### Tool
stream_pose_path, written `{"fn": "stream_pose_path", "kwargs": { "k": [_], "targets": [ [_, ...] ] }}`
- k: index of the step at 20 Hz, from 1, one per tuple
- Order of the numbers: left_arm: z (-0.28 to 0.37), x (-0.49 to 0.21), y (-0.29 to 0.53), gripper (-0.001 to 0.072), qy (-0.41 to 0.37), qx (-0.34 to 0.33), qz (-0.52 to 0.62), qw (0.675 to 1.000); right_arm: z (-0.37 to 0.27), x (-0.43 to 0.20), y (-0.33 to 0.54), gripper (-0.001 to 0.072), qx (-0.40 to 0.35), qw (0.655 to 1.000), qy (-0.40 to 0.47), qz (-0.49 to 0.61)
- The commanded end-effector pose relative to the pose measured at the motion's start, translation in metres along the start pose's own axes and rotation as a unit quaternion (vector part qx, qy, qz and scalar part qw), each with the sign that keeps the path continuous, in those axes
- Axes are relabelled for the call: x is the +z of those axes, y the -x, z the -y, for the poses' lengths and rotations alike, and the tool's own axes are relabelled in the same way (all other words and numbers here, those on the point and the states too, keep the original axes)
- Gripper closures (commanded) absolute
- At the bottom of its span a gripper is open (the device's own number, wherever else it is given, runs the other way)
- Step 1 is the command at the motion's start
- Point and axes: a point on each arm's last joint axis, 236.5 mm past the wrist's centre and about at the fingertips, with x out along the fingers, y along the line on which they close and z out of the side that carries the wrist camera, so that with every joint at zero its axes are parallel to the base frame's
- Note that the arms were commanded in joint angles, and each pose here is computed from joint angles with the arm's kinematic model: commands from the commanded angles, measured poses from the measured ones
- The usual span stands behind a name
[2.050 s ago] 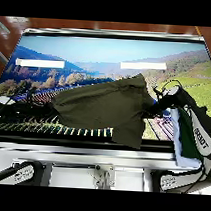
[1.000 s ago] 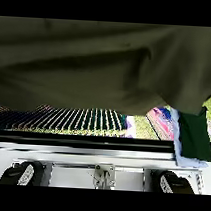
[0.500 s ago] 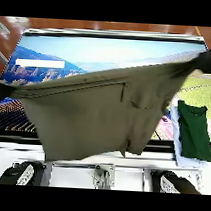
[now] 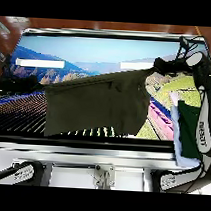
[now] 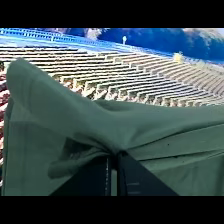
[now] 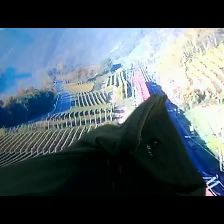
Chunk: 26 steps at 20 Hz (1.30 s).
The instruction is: Fold the shirts.
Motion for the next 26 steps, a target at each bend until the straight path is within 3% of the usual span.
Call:
{"fn": "stream_pose_path", "kwargs": {
  "k": [1,2,3,4,5,6,10,13,16,17,19,26],
  "targets": [
    [-0.017,-0.014,-0.054,0.0629,0.059,-0.016,-0.043,0.997,0.001,-0.021,-0.048,0.0652,0.019,0.999,-0.034,-0.026],
    [-0.016,-0.019,-0.059,0.0622,0.067,-0.021,-0.055,0.996,-0.002,-0.024,-0.053,0.0649,0.020,0.999,-0.033,-0.030],
    [-0.016,-0.021,-0.059,0.0515,0.068,-0.022,-0.058,0.996,-0.004,-0.024,-0.052,0.0645,0.021,0.999,-0.032,-0.029],
    [-0.014,-0.020,-0.054,0.0339,0.064,-0.025,-0.060,0.996,-0.007,-0.021,-0.048,0.0550,0.023,0.999,-0.029,-0.024],
    [-0.013,-0.018,-0.045,0.0170,0.055,-0.029,-0.068,0.996,-0.009,-0.015,-0.037,0.0305,0.024,0.999,-0.027,-0.020],
    [-0.016,-0.015,-0.030,0.0070,0.043,-0.028,-0.081,0.995,-0.010,-0.009,-0.020,0.0191,0.026,0.999,-0.009,-0.018],
    [-0.067,-0.037,0.046,0.0070,0.017,0.028,-0.170,0.985,0.028,-0.014,0.073,0.0225,-0.036,0.987,0.138,-0.068],
    [-0.098,-0.080,0.068,0.0064,0.056,0.039,-0.200,0.977,0.096,-0.070,0.119,0.0223,-0.122,0.965,0.116,-0.201],
    [-0.112,-0.152,0.049,0.0041,0.096,0.029,-0.242,0.965,0.090,-0.133,0.105,0.0189,-0.002,0.964,-0.020,-0.265],
    [-0.112,-0.170,0.037,0.0032,0.110,0.020,-0.247,0.962,0.079,-0.150,0.096,0.0067,0.049,0.959,-0.062,-0.272],
    [-0.102,-0.181,0.013,0.0033,0.133,-0.017,-0.224,0.965,0.062,-0.178,0.080,0.0048,0.117,0.946,-0.113,-0.281],
    [-0.101,-0.191,-0.022,0.0033,0.157,-0.036,-0.189,0.969,0.055,-0.198,0.057,0.0052,0.134,0.947,-0.105,-0.274]
  ]
}}
